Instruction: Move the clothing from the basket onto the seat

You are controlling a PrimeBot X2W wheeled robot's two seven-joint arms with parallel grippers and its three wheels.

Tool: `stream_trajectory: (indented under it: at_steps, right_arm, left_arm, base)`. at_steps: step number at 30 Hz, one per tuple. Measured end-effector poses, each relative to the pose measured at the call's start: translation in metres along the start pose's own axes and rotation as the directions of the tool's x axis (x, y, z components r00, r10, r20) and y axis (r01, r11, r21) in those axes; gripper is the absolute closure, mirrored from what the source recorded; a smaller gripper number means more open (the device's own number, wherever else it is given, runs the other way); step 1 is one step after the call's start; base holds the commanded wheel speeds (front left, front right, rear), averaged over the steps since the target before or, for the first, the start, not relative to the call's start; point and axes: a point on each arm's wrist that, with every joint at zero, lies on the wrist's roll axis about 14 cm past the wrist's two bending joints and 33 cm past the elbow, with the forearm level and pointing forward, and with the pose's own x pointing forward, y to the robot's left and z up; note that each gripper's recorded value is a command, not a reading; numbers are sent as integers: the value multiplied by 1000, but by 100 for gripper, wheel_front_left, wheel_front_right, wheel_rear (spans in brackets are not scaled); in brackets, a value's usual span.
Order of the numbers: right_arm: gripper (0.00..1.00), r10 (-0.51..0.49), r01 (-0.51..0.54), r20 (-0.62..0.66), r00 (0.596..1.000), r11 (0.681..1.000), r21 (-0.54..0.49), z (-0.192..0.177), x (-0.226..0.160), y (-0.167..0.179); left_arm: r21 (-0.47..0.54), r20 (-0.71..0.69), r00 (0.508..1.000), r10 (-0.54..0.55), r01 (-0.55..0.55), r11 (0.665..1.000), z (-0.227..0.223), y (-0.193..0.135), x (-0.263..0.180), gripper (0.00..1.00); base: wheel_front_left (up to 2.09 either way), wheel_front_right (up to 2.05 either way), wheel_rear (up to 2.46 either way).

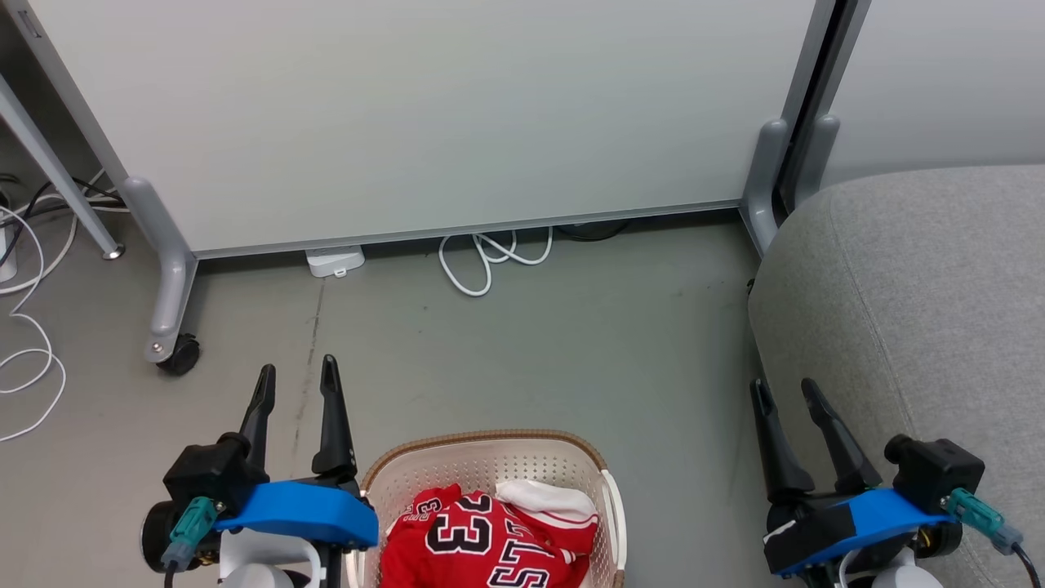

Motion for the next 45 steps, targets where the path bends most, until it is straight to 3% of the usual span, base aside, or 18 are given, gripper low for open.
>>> stream_trajectory:
  at_steps: [28, 45]
  right_arm:
    - [0, 67, -68, -10, 998, 976, -209, -8, 0, 13]
    - [0, 65, -75, -46, 997, 962, -263, -21, -3, 9]
  left_arm:
    - [122, -53, 993, -107, 113, 986, -26, -14, -4, 0]
    - [156, -92, 986, -139, 152, 976, -41, -18, -8, 0]
  base:
    - [0, 0, 0]
    - [0, 0, 0]
